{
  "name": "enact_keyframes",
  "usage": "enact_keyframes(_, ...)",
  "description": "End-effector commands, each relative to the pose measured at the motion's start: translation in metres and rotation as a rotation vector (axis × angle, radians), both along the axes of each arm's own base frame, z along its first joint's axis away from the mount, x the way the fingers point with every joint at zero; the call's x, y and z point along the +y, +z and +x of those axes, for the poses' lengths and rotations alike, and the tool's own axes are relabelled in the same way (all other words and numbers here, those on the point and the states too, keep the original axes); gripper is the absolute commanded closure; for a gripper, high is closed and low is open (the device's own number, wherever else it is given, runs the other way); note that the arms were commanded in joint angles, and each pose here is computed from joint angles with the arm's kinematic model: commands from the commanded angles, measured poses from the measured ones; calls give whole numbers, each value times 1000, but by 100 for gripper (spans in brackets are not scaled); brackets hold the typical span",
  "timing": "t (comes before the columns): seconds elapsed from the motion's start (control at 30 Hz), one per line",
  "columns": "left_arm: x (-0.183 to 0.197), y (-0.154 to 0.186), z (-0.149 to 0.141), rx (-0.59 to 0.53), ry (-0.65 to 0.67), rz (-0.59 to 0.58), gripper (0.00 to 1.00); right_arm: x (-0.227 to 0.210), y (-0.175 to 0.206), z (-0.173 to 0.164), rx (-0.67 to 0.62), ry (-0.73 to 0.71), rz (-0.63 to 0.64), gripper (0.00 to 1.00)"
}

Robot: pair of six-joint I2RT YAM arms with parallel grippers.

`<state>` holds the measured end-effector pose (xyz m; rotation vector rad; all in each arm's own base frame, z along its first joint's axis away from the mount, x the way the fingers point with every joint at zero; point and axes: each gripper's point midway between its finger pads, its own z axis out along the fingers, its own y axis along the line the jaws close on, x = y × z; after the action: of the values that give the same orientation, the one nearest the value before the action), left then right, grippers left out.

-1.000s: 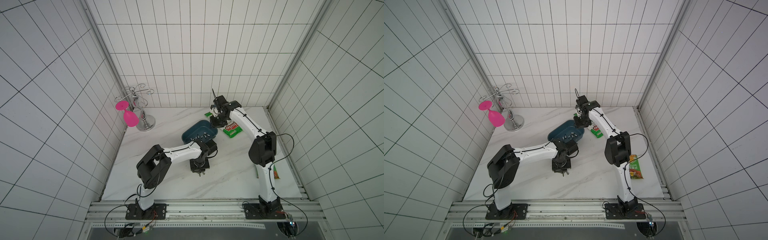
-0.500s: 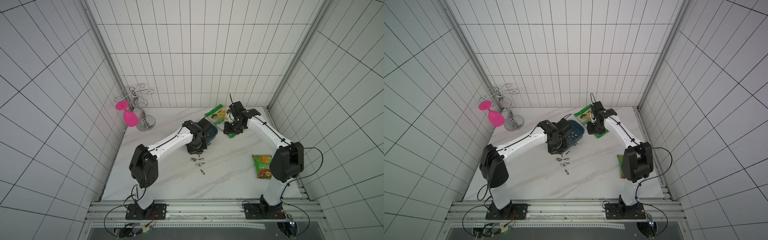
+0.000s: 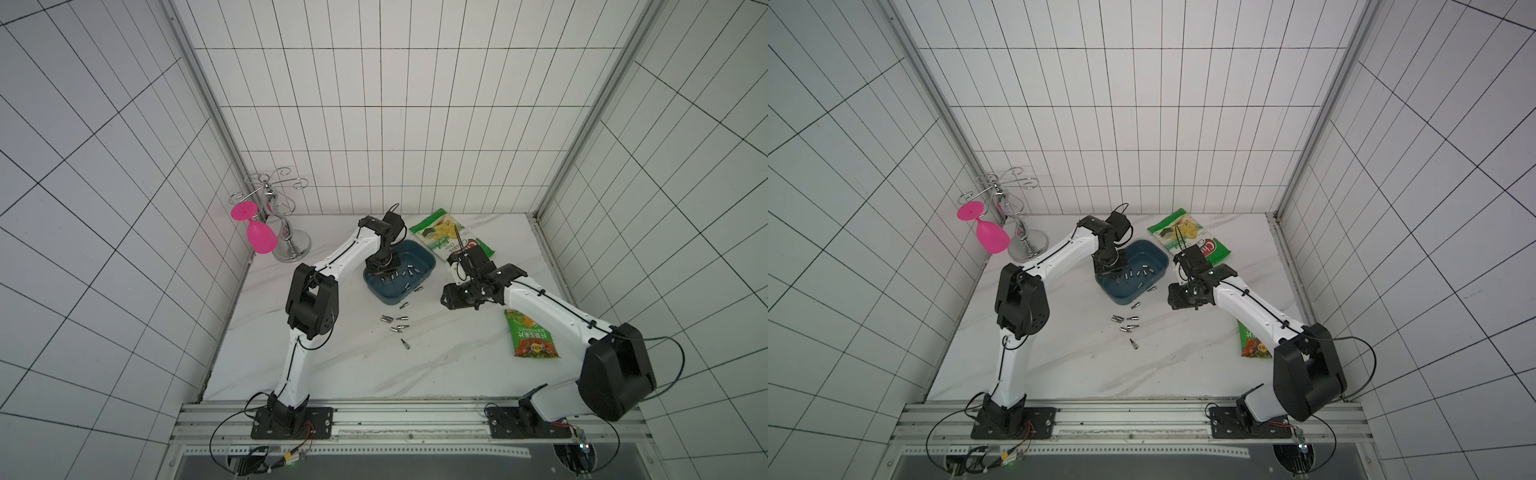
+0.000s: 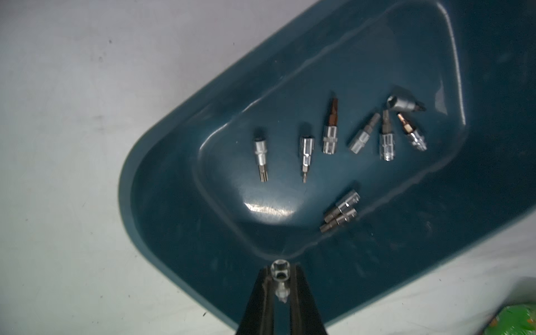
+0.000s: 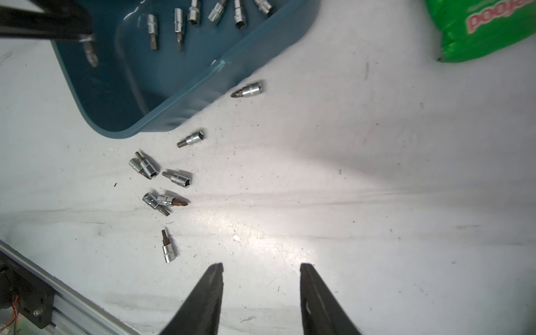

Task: Put the bit on the desktop into the storage box
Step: Place the screwdriver bit in the storage box.

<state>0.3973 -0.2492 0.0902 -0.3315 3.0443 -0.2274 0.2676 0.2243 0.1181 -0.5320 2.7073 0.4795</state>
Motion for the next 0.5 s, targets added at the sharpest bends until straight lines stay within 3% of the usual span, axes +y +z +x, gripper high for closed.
enact_keyframes(0.0, -8, -5, 20, -31, -28, -30, 100, 16, -4, 1, -72, 24, 10, 52)
enact_keyframes(0.47, 6, -46, 40, 14, -9, -22, 100, 56, -34, -38, -213, 133, -37, 45)
